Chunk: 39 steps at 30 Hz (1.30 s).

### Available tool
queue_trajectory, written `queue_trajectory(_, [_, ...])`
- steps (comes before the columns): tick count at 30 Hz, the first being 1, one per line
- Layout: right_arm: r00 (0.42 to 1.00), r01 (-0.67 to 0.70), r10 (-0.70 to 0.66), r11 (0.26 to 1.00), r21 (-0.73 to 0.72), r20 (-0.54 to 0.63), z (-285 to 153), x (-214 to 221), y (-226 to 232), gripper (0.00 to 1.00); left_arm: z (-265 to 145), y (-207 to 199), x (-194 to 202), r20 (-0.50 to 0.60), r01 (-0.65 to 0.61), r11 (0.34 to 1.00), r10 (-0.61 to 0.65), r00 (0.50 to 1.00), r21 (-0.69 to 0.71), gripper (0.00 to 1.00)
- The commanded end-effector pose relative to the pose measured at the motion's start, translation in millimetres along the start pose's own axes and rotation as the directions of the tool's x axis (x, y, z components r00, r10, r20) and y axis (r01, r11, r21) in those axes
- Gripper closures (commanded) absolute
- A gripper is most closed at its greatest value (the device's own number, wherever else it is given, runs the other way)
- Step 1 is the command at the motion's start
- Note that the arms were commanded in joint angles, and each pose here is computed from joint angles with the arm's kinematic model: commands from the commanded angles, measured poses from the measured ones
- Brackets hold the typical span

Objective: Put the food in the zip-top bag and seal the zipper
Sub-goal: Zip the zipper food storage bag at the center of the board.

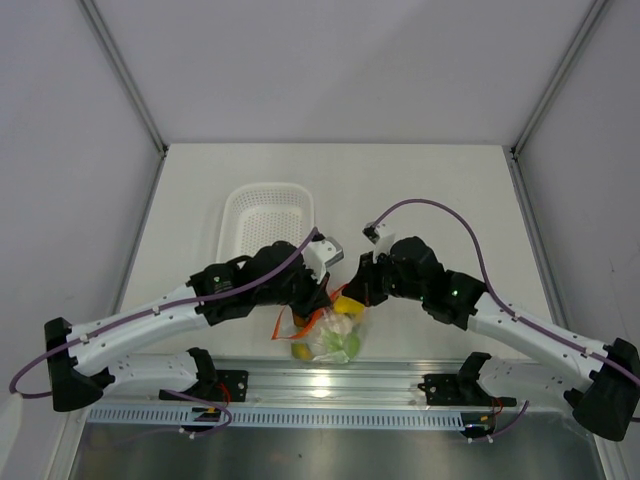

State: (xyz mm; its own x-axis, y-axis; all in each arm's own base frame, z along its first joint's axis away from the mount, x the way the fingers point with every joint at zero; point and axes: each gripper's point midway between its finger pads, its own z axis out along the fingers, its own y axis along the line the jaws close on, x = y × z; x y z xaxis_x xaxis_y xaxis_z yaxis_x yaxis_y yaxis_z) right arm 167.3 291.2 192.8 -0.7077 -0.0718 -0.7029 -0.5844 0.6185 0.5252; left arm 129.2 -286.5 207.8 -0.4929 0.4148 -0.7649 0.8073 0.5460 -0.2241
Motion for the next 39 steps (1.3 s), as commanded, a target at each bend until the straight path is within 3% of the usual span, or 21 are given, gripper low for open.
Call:
queue_trajectory(1, [0.991, -0.047, 0.018, 0.973, 0.225, 0.129, -6.5, -23.5, -50.0, 1.00, -29.8, -20.2, -4.4, -0.008, 0.029, 0.996, -0.029, 1.000, 0.080, 0.99])
queue_trajectory(7, [0.992, -0.035, 0.006, 0.973, 0.226, 0.127, -9.4, -25.0, -49.3, 1.00, -35.4, -22.0, 6.6, -0.064, 0.056, 0.995, -0.051, 0.997, 0.084, 0.99])
queue_trajectory(23, [0.994, -0.001, -0.021, 0.978, 0.208, 0.105, -7.6, -22.1, -43.9, 1.00, -51.6, -28.5, 2.3, -0.070, 0.098, 0.990, -0.091, 0.993, 0.098, 0.96])
queue_trajectory(27, [0.997, 0.033, -0.042, 0.989, 0.144, 0.061, -2.5, -16.2, -32.4, 1.00, -45.6, -25.1, 5.2, -0.084, 0.080, 0.993, -0.073, 0.994, 0.084, 0.99])
queue_trajectory(33, [0.982, 0.181, -0.180, 0.983, -0.009, 0.053, -14.3, -25.5, -2.3, 1.00, -37.3, -23.0, 5.7, -0.068, 0.041, 0.995, -0.035, 0.997, 0.089, 1.00])
queue_trajectory(37, [0.954, 0.298, -0.298, 0.949, -0.101, 0.020, -29.0, -27.4, 15.7, 0.56, -37.3, -28.5, 3.1, -0.022, 0.020, 0.991, -0.017, 1.000, 0.134, 0.99])
queue_trajectory(39, [0.936, 0.350, -0.352, 0.921, -0.170, 0.018, -35.6, -29.9, 29.2, 0.49, -36.4, -31.9, 3.9, -0.013, 0.008, 0.987, -0.006, 1.000, 0.160, 0.99])
